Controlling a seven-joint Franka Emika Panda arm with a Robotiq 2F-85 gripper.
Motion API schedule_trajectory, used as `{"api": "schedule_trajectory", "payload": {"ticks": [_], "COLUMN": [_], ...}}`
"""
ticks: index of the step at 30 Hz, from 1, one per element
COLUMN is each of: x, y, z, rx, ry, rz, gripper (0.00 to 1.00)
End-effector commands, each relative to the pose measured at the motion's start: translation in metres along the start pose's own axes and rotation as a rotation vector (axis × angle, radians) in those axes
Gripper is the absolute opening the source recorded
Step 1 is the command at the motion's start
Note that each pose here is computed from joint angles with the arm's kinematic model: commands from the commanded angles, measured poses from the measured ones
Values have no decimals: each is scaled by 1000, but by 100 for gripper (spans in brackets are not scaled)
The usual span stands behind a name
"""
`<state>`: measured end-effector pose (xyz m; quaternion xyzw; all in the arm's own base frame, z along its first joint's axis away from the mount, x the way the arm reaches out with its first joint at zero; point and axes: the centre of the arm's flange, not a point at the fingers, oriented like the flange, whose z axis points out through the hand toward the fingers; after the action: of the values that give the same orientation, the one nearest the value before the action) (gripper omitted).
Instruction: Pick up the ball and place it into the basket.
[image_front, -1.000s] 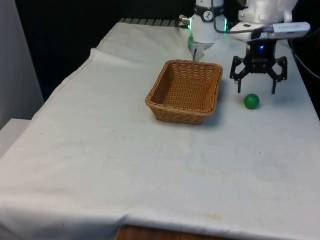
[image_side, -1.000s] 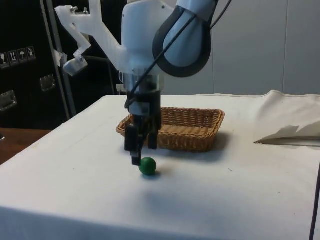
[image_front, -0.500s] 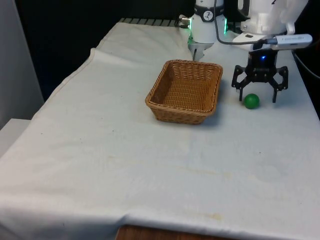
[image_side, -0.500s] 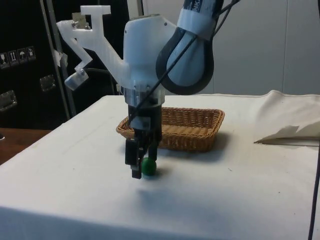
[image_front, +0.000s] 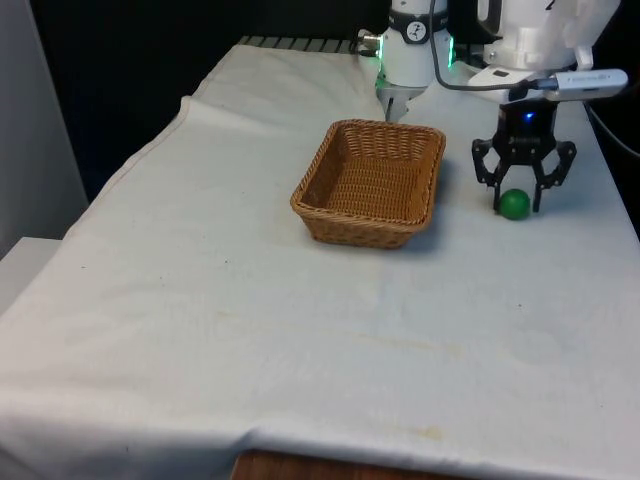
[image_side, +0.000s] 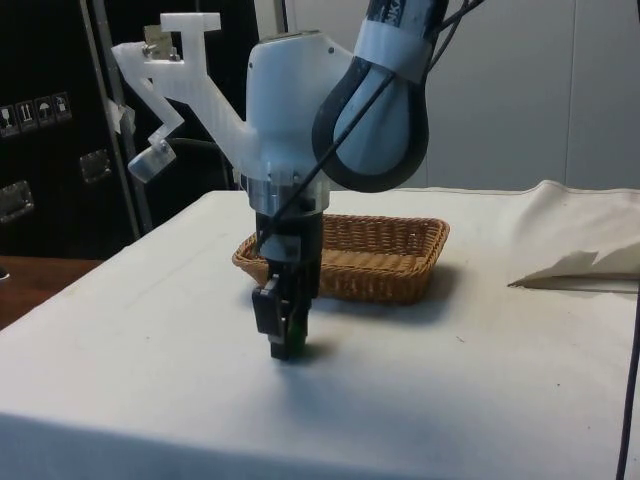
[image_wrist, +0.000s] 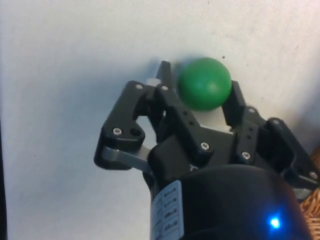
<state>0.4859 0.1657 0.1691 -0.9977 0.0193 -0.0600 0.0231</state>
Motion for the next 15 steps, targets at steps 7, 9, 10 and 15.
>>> {"api": "schedule_trajectory", "payload": {"ticks": [7,9,10,15], "x": [0,0,0,1], "y": [-1,-1,-1,-1], "z": [0,0,-2,-18], "rx": [0,0,1,6], "ry": [3,2,2,-1], "rz": [4,4,4,1], "gripper": [0,0,0,0]}}
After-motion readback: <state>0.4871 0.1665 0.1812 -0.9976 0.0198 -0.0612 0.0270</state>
